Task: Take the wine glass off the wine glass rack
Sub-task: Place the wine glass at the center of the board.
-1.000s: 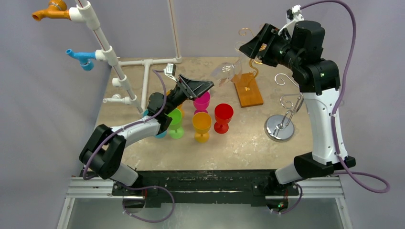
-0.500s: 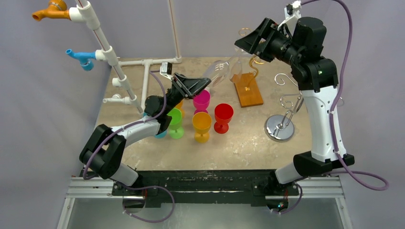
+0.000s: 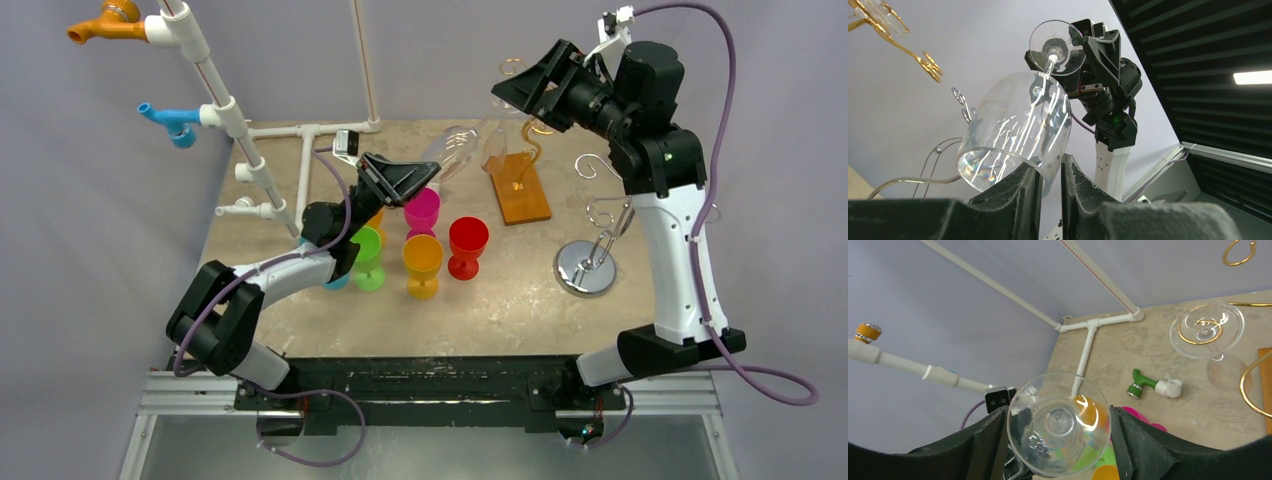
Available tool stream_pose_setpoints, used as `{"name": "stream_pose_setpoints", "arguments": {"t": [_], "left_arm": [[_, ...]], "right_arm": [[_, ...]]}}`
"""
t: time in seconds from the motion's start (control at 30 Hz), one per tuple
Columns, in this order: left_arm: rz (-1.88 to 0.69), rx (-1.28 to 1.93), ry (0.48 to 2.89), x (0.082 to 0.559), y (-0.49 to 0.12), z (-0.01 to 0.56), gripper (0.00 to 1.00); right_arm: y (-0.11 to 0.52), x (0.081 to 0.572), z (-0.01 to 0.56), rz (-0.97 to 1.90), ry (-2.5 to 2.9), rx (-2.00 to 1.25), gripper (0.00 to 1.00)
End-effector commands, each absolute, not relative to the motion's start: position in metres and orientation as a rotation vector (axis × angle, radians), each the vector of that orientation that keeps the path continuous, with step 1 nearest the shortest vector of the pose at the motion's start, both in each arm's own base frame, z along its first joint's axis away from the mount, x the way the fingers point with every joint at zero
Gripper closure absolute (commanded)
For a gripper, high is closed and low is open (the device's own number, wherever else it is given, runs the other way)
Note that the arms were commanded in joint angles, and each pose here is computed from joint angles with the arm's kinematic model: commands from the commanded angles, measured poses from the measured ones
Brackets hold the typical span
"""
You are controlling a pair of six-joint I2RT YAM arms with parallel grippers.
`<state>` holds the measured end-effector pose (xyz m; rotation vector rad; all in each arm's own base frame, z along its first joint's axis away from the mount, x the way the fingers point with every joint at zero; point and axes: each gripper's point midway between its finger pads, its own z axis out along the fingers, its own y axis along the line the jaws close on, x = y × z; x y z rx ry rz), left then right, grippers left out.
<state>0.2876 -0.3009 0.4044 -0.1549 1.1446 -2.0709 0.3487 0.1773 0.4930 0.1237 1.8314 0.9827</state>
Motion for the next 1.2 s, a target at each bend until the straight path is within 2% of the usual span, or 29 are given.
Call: {"name": "stream_pose_setpoints", "arguments": {"t": [0.0,0.2,0.37,0.97,1.17], "left_arm": [[-2.051,-0.097,1.000,0.277,-0.287,0.445,1.00],[-1.964,-0.083,1.017,0.278,-0.285,0.448,1.00],[-1.953,-0.079,1.020,0.279,-0.286,0.450,1.00],[-1.768,-0.076,1.158,0.289,-0.287,0.450,1.00],[-1.702,-0.035,1.218,0.285,-0.288,0.457,1.00]], "right_arm": [[0.177,0.332,0.516,0.997,1.738,0.052,0.50],[0.174,0.326,0.518,0.984,1.697,0.029,0.18],[0.175,0.323,0.517,0.987,1.677,0.010,0.02],[0.157,0.314,0.510,0.887,1.648,0.039,0.01],[0.138,0.315,0.508,0.765,1.665,0.089,0.01]]}}
